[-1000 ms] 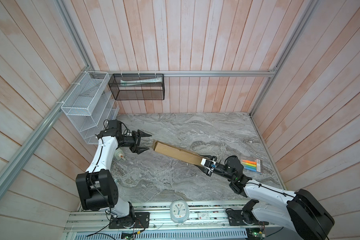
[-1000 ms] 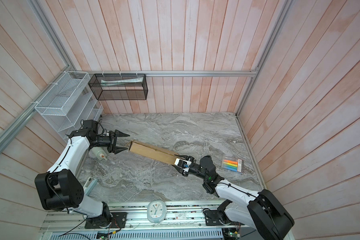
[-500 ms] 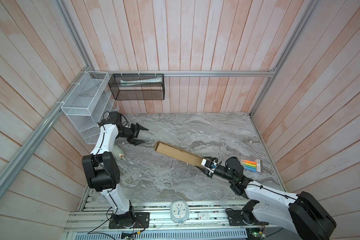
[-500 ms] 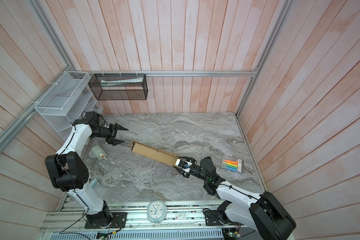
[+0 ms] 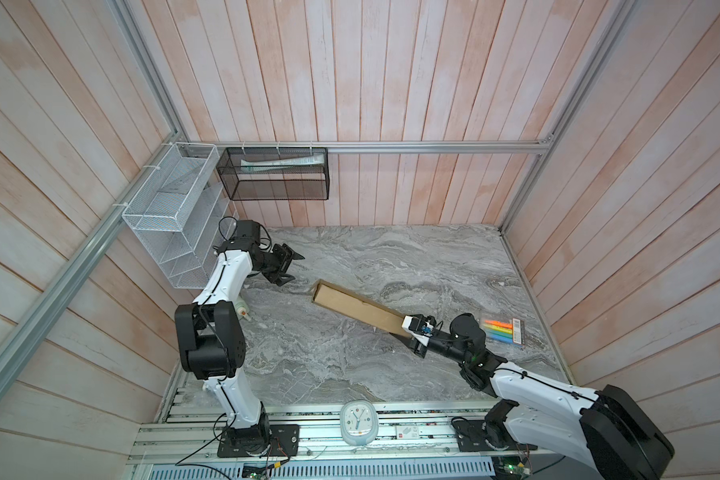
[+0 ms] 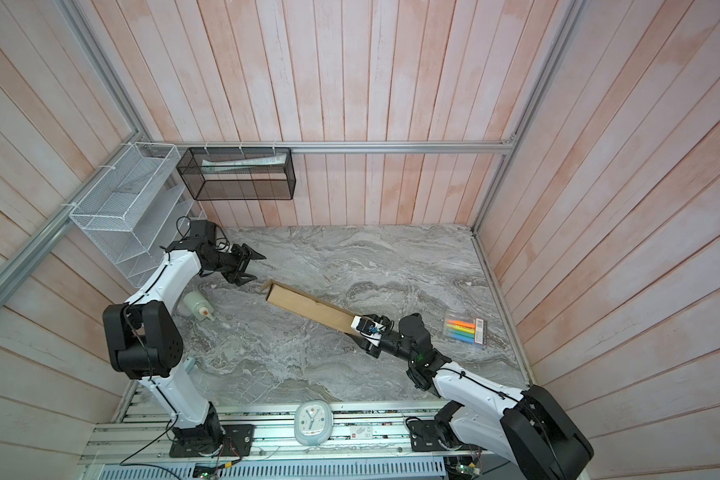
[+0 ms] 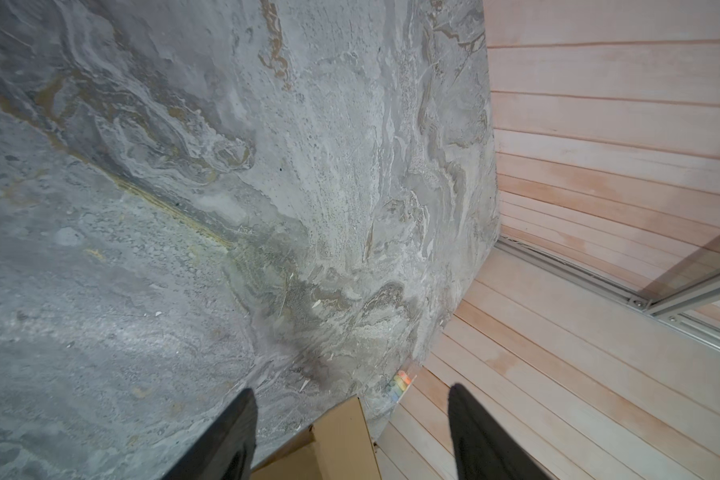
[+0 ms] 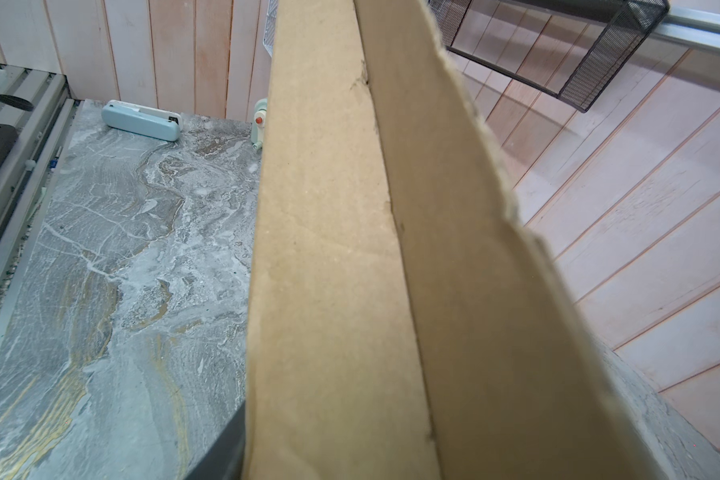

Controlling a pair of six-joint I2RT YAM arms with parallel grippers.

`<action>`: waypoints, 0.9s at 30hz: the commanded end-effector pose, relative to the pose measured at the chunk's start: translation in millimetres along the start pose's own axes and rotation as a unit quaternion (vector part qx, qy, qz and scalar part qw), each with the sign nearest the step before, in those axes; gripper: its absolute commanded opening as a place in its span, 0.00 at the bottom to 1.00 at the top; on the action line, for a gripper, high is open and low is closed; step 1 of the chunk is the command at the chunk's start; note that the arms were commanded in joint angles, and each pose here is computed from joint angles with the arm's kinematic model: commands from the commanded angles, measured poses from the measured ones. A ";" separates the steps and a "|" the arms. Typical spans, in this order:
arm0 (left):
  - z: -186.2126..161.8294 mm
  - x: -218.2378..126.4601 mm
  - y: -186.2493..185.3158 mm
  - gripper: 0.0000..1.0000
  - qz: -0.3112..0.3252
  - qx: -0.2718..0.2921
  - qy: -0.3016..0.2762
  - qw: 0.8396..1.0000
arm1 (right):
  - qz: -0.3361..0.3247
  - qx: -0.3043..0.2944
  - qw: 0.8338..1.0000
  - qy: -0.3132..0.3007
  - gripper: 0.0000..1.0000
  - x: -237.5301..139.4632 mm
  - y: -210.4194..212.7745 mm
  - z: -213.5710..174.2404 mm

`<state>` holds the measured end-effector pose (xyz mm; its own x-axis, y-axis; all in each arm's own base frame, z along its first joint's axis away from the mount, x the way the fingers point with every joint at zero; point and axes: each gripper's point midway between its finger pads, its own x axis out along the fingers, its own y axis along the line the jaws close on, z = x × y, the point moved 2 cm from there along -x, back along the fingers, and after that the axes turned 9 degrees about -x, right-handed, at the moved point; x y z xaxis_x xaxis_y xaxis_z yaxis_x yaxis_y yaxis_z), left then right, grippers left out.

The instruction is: Fold the paper box

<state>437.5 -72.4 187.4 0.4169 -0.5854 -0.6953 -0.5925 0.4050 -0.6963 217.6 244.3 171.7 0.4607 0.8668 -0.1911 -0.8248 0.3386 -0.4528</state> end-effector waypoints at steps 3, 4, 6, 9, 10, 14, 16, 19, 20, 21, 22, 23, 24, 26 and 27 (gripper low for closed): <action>2.9 6.7 -32.8 0.74 -0.026 0.101 -0.060 0.993 | 0.002 0.018 1.000 0.000 0.33 2.7 -9.2 11.2; 4.2 4.3 -33.6 0.74 -0.025 0.114 -0.070 0.991 | 0.002 0.021 1.000 0.003 0.33 1.9 -9.2 10.4; 6.9 -3.0 -32.5 0.74 -0.017 0.143 -0.092 0.985 | 0.002 0.032 0.999 0.008 0.33 0.9 -8.1 8.7; 3.1 -13.3 -35.5 0.74 -0.023 0.184 -0.110 0.976 | 0.006 0.046 0.999 0.014 0.33 1.8 -7.4 6.8; 0.9 -16.1 -35.9 0.74 -0.027 0.195 -0.115 0.974 | 0.007 0.050 0.999 0.017 0.33 2.4 -7.2 6.0; -8.3 -30.0 -35.7 0.74 -0.043 0.249 -0.141 0.957 | 0.021 0.065 0.998 0.017 0.33 3.7 -4.3 6.9; -13.0 -35.2 -30.9 0.74 -0.044 0.271 -0.152 0.949 | 0.026 0.072 0.997 0.015 0.33 3.7 -3.0 8.4; -22.4 -40.6 -23.0 0.74 -0.050 0.299 -0.157 0.940 | 0.034 0.075 0.996 0.028 0.33 5.7 -3.9 7.9; -26.2 -43.6 -21.3 0.74 -0.056 0.308 -0.157 0.937 | 0.036 0.075 0.996 0.033 0.33 6.6 -4.2 7.5; -31.5 -48.0 -22.0 0.74 -0.068 0.320 -0.160 0.932 | 0.038 0.075 0.996 0.036 0.33 7.7 -5.2 8.1; -36.0 -51.9 -22.0 0.74 -0.078 0.329 -0.163 0.927 | 0.041 0.077 0.996 0.036 0.33 8.9 -5.8 9.3; -41.7 -57.0 -21.8 0.74 -0.091 0.339 -0.167 0.922 | 0.047 0.080 0.995 0.036 0.33 10.2 -5.3 10.3; -46.4 -62.6 -20.9 0.74 -0.102 0.348 -0.174 0.915 | 0.052 0.084 0.994 0.037 0.33 11.6 -5.0 11.2; -52.6 -74.4 -16.6 0.74 -0.116 0.359 -0.190 0.906 | 0.060 0.088 0.994 0.039 0.33 14.2 -4.4 11.6; -53.6 -81.2 -14.3 0.74 -0.122 0.362 -0.198 0.903 | 0.063 0.089 0.993 0.041 0.33 15.2 -4.5 11.4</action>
<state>379.0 -73.3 235.3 0.7079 -0.4729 -0.5247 -0.0336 0.7194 -0.6938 224.0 255.7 175.2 0.4005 0.8638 -0.3056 -0.9031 0.3157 -0.2912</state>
